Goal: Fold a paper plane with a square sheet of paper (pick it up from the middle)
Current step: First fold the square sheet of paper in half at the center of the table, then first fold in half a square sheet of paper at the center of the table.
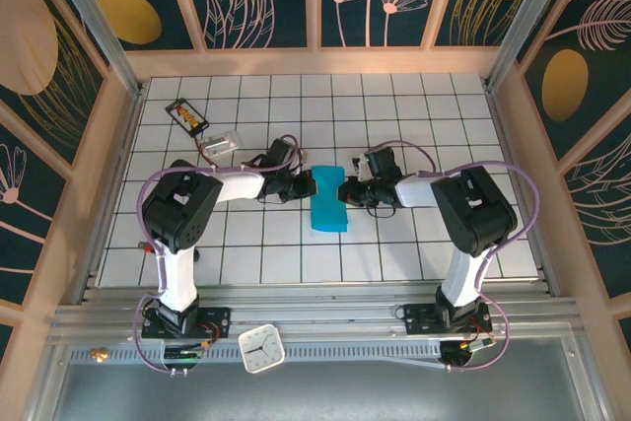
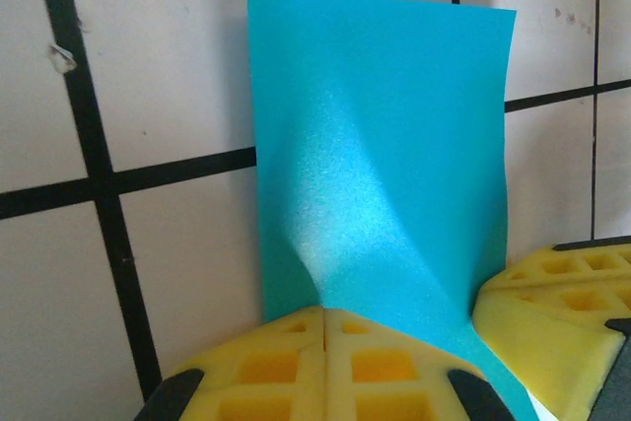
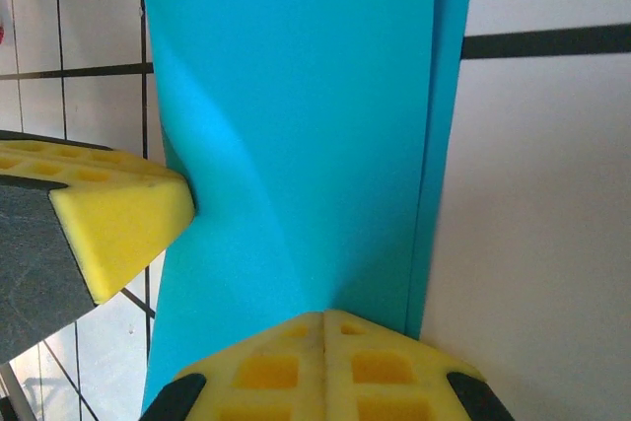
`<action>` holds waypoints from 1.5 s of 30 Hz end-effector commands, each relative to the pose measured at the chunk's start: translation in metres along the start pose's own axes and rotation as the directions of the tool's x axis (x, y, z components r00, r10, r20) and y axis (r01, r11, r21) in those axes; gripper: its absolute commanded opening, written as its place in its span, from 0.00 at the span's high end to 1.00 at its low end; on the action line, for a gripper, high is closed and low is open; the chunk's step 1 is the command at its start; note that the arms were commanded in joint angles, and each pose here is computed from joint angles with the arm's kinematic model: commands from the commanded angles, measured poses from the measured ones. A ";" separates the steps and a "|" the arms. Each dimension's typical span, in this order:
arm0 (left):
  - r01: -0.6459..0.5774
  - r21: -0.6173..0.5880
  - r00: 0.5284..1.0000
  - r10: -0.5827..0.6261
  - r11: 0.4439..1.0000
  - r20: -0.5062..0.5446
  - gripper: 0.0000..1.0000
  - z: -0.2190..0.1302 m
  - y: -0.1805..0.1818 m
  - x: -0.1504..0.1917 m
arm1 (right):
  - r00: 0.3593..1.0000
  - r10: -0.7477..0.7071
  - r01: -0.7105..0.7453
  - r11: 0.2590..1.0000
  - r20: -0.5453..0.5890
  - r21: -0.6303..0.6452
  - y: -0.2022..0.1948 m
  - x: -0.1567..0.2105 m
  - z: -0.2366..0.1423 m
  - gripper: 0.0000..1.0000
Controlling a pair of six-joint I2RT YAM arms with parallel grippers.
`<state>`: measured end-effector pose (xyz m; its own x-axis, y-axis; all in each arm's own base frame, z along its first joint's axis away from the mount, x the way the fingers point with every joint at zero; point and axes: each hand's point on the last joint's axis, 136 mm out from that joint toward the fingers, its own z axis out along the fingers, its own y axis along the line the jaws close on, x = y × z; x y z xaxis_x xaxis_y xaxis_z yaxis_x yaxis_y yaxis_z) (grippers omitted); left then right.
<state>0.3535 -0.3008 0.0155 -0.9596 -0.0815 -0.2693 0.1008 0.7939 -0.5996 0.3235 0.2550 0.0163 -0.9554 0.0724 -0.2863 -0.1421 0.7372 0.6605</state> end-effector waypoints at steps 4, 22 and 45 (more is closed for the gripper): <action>0.006 0.096 0.999 -0.010 0.995 0.035 0.96 -0.027 -0.031 -0.008 | 0.994 0.078 -0.059 0.977 -0.082 0.207 -0.060 0.035 0.008 1.00; 0.086 0.051 0.990 -0.080 0.995 -0.115 1.00 -0.014 0.004 0.060 | 0.993 0.089 -0.071 0.976 -0.080 0.205 -0.063 0.038 0.010 1.00; 0.001 -0.115 0.980 -0.024 0.993 -0.197 1.00 -0.003 0.049 0.086 | 0.998 -0.043 0.046 0.996 0.037 -0.075 0.039 -0.034 -0.018 0.93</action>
<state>0.3005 -0.2967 0.0120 -0.9777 -0.0085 -0.2099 0.1301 0.7600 -0.6368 0.3365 0.2574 0.0301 -0.9540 0.0697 -0.2916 -0.1468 0.7394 0.6570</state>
